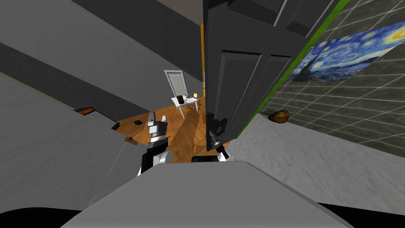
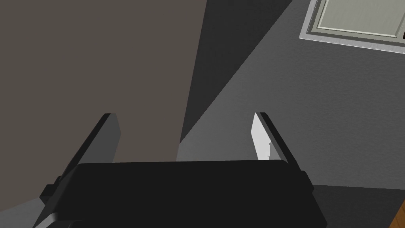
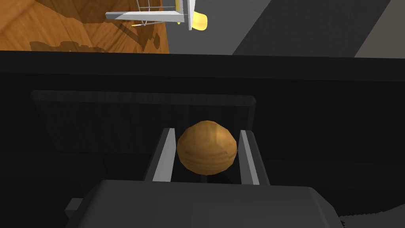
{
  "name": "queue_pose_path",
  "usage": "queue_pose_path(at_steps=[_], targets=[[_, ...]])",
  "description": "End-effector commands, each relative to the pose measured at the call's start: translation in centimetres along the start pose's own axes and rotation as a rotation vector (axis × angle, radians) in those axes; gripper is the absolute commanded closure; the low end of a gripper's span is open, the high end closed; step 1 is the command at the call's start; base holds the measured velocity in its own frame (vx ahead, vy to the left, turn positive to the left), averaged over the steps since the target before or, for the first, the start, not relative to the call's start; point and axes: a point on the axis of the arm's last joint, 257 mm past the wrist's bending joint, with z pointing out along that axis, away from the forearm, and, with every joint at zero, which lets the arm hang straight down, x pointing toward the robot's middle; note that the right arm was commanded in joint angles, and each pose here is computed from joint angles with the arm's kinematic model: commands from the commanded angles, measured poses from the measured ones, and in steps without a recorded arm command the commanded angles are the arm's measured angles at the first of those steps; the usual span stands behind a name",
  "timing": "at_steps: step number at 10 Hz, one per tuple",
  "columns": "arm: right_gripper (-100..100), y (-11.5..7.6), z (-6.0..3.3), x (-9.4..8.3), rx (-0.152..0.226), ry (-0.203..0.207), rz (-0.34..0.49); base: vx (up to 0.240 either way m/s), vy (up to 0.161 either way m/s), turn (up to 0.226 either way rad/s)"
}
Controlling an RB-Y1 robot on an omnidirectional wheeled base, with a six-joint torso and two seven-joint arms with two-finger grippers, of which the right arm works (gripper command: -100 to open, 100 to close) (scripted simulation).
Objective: Push the door open
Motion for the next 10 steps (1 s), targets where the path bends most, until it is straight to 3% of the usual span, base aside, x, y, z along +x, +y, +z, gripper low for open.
queue_pose_path(at_steps=[1,8,10], targets=[[100,0.0,0.00,-0.9,0.001,-0.018,-0.004,0.091,0.046,-0.025],[100,0.0,-0.10,-5.4,0.003,-0.117,-0.016,0.188,0.108,-0.047],[100,0.1,-0.12,-5.7,0.004,-0.127,-0.017,0.135,0.088,-0.041]])
